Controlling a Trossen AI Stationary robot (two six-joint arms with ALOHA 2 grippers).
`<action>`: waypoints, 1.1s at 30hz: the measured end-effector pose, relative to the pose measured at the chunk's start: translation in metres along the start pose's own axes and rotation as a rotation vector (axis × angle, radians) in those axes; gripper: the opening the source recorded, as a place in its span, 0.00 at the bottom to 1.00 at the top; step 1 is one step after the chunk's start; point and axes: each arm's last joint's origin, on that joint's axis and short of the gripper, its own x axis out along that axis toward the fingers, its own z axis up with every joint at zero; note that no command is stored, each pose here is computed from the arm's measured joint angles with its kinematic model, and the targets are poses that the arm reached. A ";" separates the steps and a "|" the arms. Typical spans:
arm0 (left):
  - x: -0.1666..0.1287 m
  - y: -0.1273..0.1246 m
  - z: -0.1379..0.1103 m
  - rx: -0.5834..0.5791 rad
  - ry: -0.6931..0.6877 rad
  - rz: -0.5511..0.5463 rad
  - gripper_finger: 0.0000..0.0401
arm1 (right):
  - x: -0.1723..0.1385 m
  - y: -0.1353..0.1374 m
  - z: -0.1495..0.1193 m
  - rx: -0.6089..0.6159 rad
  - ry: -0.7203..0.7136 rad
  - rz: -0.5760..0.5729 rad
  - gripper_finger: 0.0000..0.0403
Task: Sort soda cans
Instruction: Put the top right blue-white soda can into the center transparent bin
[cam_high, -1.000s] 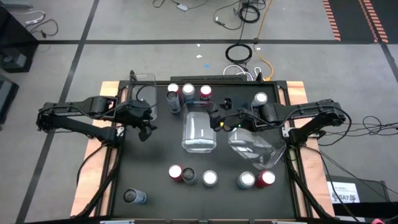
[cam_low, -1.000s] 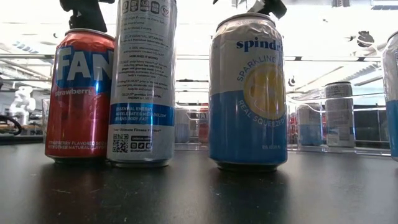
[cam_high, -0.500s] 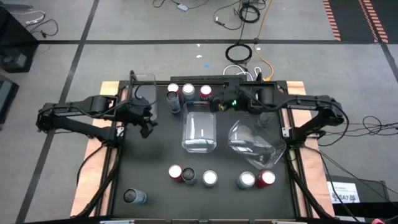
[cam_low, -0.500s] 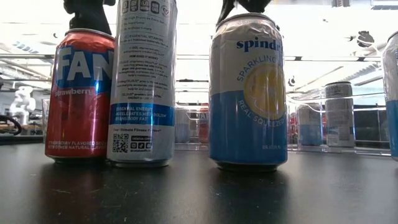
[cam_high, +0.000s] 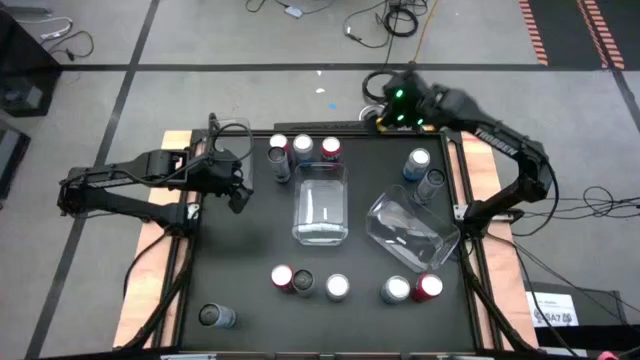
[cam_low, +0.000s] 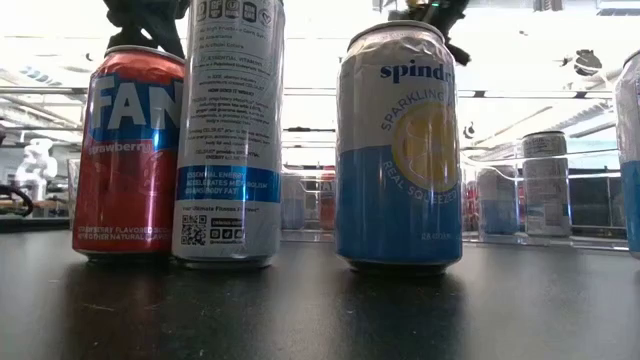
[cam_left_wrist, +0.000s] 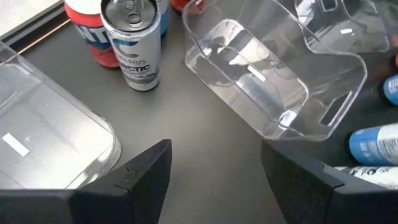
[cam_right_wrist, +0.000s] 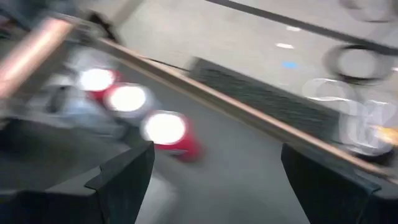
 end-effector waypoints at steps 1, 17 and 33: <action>0.000 0.000 0.000 -0.002 0.000 0.001 0.64 | -0.005 -0.009 0.003 -0.003 0.018 -0.048 0.86; 0.001 0.005 0.003 -0.023 -0.017 0.034 0.64 | 0.019 -0.088 -0.022 0.114 0.538 -0.352 0.86; 0.001 0.005 0.003 -0.027 -0.017 0.034 0.64 | 0.072 -0.092 -0.073 0.087 0.664 -0.350 0.86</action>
